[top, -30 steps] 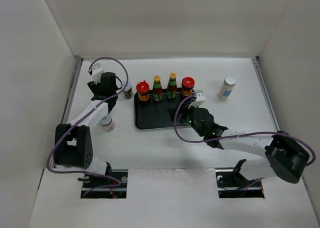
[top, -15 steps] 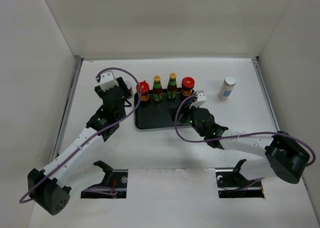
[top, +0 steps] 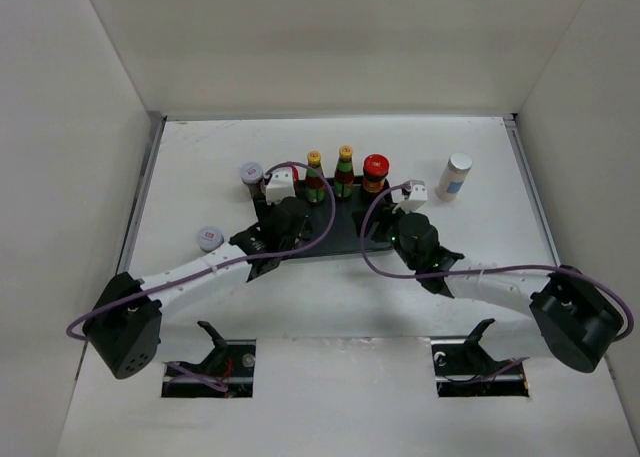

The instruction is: Organize the condiment bottles

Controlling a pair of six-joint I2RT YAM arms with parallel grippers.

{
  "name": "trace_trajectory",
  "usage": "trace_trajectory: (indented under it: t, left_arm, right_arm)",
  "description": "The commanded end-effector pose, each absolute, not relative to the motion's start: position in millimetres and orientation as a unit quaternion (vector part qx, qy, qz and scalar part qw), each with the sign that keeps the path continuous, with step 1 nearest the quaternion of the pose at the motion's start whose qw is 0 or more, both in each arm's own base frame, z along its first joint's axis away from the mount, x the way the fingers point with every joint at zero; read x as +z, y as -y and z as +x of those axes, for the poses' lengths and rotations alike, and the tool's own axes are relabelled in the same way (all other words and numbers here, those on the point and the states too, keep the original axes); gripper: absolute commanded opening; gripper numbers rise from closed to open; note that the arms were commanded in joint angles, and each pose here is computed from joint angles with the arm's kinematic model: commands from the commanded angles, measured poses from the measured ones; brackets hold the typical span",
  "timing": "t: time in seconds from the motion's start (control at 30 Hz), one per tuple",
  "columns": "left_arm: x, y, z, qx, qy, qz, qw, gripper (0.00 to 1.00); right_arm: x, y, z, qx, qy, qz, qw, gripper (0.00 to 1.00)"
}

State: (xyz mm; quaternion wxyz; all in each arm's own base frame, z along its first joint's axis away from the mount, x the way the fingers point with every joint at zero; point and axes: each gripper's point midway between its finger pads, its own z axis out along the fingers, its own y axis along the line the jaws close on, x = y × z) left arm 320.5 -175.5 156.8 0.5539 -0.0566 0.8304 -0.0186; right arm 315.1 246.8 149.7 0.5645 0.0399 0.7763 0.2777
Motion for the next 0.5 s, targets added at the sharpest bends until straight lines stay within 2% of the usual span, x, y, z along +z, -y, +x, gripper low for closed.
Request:
trace_trajectory:
  t: [0.0, 0.13, 0.23, 0.3, 0.37, 0.47]
  left_arm:
    - [180.6, 186.3, 330.6, -0.064, -0.796, -0.099, 0.593, 0.43]
    - [165.5, 190.6, 327.0, -0.072, -0.8, -0.098, 0.587, 0.46]
    - [159.9, 191.4, 324.9, -0.075, -0.801, -0.099, 0.586, 0.57]
    - [162.7, 190.4, 324.1, -0.076, -0.799, -0.099, 0.588, 0.68]
    - [167.6, 188.5, 321.9, -0.077, -0.795, -0.1, 0.594, 0.77]
    - [173.2, 185.9, 321.3, -0.078, -0.79, -0.1, 0.599, 0.78]
  right_arm:
    - [172.9, -245.7, 319.5, 0.301, -0.748, 0.061, 0.588, 0.75]
    - [168.5, -245.5, 321.9, 0.295, -0.752, 0.062, 0.586, 0.75]
    - [168.5, -245.7, 322.2, 0.294, -0.753, 0.06, 0.586, 0.75]
    - [169.6, -244.2, 322.5, 0.294, -0.751, 0.061, 0.588, 0.71]
    - [168.5, -245.8, 322.2, 0.296, -0.752, 0.059, 0.586, 0.62]
    - [166.7, -246.6, 323.1, 0.292, -0.755, 0.055, 0.585, 0.5]
